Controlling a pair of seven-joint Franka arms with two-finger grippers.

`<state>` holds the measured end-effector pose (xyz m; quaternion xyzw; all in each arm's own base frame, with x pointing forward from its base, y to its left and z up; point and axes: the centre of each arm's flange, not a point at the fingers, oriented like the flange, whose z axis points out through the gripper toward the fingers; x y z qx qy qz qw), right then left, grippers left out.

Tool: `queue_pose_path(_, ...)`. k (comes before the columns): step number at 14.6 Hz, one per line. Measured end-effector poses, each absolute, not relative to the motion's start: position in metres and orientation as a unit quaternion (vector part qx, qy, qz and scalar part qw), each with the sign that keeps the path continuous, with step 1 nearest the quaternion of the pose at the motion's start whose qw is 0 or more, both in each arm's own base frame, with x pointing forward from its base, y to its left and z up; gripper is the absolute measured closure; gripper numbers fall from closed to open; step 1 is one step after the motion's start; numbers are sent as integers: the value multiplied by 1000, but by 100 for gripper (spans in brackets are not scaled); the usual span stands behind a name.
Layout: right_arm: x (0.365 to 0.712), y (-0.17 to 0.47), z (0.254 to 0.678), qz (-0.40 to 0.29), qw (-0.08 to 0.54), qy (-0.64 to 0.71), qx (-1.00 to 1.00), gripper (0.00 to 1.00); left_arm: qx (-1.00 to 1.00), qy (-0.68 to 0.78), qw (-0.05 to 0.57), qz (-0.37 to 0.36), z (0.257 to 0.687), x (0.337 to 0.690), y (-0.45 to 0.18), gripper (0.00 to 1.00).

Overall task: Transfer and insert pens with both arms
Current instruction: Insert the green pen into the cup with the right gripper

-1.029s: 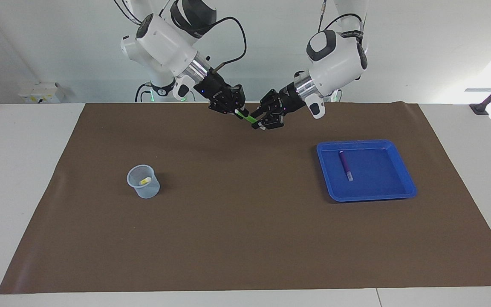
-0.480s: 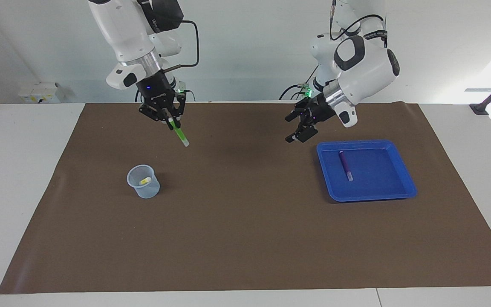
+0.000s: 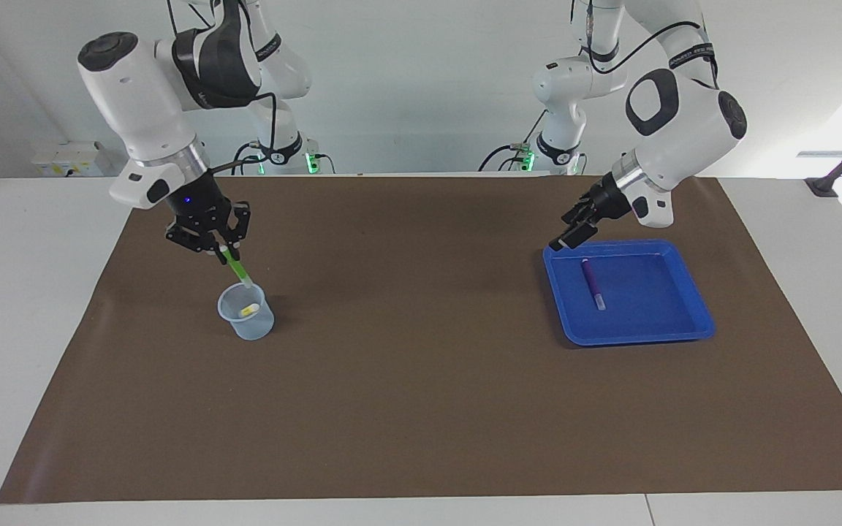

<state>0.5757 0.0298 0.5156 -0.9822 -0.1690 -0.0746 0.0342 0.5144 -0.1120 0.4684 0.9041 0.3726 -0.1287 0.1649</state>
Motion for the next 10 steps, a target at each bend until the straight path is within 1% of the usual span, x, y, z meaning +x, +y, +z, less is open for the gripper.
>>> queue_pose_path(2, 579, 34, 498, -66, 33, -177, -981, 82, 941, 288, 138, -108, 455, 516, -90, 0)
queue_pose_path(5, 577, 34, 484, -60, 33, -178, -982, 82, 974, 174, 116, -93, 424, 525, -65, 0)
queue_pose_path(10, 573, 15, 468, -46, 34, -162, -985, 82, 995, 38, 54, -76, 368, 542, -51, 0)
